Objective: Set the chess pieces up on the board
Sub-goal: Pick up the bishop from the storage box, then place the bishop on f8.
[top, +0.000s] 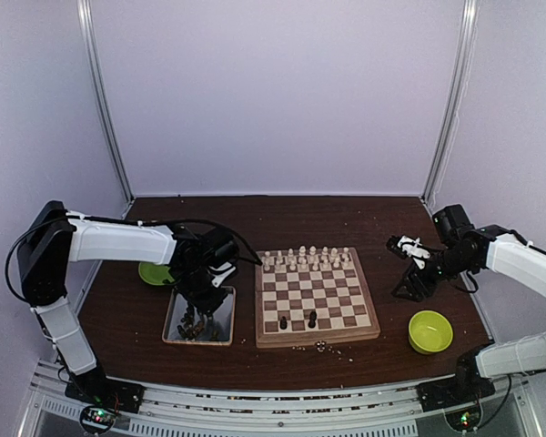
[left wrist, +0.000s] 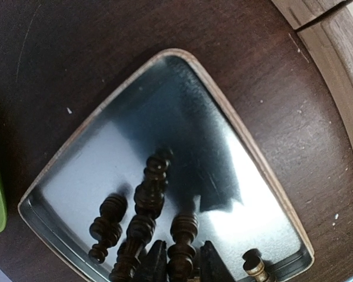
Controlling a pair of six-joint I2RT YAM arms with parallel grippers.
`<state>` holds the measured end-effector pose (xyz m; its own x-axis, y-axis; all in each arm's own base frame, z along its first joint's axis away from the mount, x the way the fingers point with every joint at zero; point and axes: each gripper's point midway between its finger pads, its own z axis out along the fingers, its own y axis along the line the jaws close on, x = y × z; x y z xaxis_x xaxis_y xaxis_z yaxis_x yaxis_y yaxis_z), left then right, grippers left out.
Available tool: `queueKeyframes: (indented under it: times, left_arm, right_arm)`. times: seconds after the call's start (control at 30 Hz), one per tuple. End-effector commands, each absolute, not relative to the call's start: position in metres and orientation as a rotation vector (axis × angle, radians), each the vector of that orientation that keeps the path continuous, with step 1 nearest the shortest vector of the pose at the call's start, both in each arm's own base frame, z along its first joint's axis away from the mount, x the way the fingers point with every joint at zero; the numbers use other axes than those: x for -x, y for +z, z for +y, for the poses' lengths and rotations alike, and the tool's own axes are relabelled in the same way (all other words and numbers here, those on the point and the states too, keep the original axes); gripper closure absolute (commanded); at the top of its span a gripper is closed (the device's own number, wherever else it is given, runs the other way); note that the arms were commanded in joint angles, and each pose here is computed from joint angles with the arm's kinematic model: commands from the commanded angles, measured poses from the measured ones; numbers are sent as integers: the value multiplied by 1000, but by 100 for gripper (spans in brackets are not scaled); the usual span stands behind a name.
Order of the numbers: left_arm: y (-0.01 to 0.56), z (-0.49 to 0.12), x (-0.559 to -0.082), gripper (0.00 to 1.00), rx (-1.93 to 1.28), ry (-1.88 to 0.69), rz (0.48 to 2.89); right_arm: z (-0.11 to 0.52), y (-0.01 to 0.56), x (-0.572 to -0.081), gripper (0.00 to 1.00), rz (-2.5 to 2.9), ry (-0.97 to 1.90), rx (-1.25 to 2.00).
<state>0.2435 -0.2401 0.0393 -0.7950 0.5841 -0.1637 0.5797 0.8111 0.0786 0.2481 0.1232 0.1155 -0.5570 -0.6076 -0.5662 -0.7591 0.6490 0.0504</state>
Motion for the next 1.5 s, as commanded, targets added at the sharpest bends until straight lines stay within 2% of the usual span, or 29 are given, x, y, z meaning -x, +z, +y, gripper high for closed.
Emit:
queueKeyframes:
  times: [0.0, 0.33, 0.57, 1.0, 1.27, 1.47]
  left_arm:
    - [35, -246, -240, 80, -948, 23, 2829]
    - [44, -261, -234, 93, -986, -96, 2820]
    - [63, -292, -220, 94, -1054, -395, 2761]
    - [70, -300, -218, 95, -1052, -470, 2743]
    - [143, -347, -221, 94, -1144, -522, 2436]
    - [164, -395, -213, 93, -1279, -552, 2290]
  right_arm:
    - [123, 121, -251, 34, 2349, 374, 1074]
    - [123, 119, -251, 34, 2354, 378, 1075]
    - [123, 119, -251, 34, 2356, 377, 1077]
    - [123, 118, -251, 34, 2361, 378, 1078]
    - [123, 117, -251, 33, 2364, 377, 1081]
    - [122, 117, -251, 33, 2365, 371, 1082]
